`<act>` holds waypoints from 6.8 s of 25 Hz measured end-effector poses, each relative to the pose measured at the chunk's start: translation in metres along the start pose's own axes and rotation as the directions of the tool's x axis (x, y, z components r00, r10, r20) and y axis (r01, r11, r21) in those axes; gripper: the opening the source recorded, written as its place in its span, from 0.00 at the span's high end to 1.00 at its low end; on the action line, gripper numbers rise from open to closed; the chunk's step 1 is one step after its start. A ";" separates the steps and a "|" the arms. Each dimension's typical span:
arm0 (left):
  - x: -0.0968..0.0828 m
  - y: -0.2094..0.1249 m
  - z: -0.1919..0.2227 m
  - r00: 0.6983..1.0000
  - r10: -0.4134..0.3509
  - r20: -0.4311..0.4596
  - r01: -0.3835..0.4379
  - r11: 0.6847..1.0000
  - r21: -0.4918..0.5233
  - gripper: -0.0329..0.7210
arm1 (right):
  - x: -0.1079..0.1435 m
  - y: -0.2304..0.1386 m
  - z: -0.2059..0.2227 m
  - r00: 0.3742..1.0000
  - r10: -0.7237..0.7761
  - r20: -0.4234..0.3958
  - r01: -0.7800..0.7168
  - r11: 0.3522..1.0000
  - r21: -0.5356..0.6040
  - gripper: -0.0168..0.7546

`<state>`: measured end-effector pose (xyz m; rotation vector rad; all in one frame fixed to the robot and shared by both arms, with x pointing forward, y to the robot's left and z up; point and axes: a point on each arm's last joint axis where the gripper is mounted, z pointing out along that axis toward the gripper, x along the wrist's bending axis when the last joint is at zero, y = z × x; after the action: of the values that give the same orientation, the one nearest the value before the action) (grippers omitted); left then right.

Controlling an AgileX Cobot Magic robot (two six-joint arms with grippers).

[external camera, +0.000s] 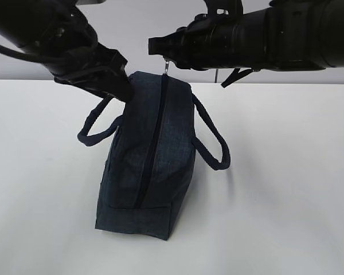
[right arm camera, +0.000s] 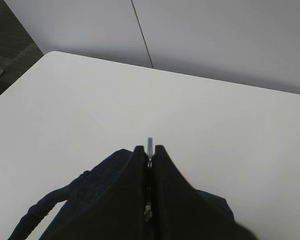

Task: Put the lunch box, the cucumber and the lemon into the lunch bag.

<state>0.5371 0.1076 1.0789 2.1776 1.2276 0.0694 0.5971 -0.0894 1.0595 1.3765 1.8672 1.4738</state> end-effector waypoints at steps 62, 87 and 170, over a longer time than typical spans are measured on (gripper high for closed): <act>-0.003 -0.015 -0.017 0.979 0.196 0.055 -0.203 0.951 0.231 0.96 | 0.005 0.000 0.000 0.998 0.000 -0.056 0.000 1.000 0.000 0.98; -0.021 -0.020 -0.061 0.968 0.223 0.117 -0.241 0.956 0.166 0.96 | 0.003 0.000 0.000 0.999 -0.004 -0.036 0.004 1.000 -0.001 0.98; -0.013 0.005 -0.001 0.985 -0.030 0.171 0.025 0.999 0.035 0.96 | 0.000 0.062 -0.109 1.000 -0.017 0.002 0.017 0.969 -0.247 0.41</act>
<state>0.5332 0.0961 1.0863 2.1445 1.1678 -0.1485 0.5403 -0.1466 1.1552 1.2394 1.6252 1.6345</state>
